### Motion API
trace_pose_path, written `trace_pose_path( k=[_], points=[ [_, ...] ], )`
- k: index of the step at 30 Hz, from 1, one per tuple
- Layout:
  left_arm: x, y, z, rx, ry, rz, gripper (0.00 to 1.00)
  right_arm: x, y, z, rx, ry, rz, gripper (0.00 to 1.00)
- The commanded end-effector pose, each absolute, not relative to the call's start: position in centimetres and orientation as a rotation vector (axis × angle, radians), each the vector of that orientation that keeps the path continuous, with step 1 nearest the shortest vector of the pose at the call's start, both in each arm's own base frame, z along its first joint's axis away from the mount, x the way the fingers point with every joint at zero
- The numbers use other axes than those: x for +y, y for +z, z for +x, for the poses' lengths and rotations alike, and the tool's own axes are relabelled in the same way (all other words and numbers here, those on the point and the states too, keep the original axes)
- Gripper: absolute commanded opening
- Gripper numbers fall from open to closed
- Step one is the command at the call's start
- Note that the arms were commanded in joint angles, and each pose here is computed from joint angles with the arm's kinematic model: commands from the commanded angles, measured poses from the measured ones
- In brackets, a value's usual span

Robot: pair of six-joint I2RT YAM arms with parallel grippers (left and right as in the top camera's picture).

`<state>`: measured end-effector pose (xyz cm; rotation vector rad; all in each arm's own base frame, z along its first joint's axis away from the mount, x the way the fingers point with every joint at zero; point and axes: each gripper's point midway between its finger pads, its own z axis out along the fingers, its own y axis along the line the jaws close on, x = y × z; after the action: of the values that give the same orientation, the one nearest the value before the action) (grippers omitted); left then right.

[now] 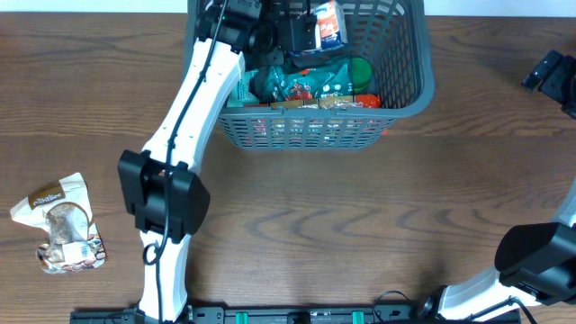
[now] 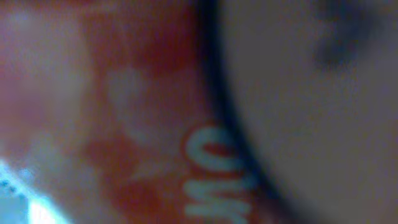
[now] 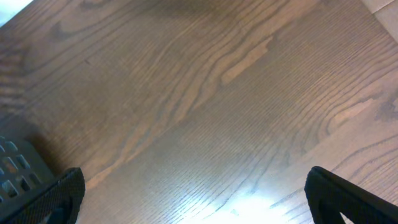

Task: Pack container
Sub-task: 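Carry the tissue box up and lower it into the basket, then open the left gripper and withdraw it to the left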

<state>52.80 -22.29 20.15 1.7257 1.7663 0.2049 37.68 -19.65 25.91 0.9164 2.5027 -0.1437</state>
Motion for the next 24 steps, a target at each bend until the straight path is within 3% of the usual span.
trace_pose_path(
  k=[1,5,9,17,20,24],
  points=[
    [-21.9,21.3,53.1,1.768,0.211,1.686,0.46,-19.7,25.4,37.6,2.521,-0.14,0.911,0.99],
    [-21.9,22.1,53.1,1.776,0.206,1.652,0.48,-19.7,25.4,37.6,2.521,-0.14,0.911,0.99],
    [-21.8,24.0,52.7,1.753,0.219,1.627,0.78,-19.6,25.3,37.5,2.527,-0.14,0.912,0.99],
    [-20.3,35.6,49.9,1.627,0.273,1.411,0.78,-19.5,25.3,37.5,2.535,-0.135,0.895,0.99],
    [-17.3,41.3,49.1,1.685,0.245,1.097,0.78,-19.5,25.3,37.5,2.54,-0.134,0.888,0.99],
    [-9.1,44.1,47.5,1.885,0.272,0.644,0.85,-19.4,25.2,37.4,2.546,-0.135,0.883,0.99]
  ],
)
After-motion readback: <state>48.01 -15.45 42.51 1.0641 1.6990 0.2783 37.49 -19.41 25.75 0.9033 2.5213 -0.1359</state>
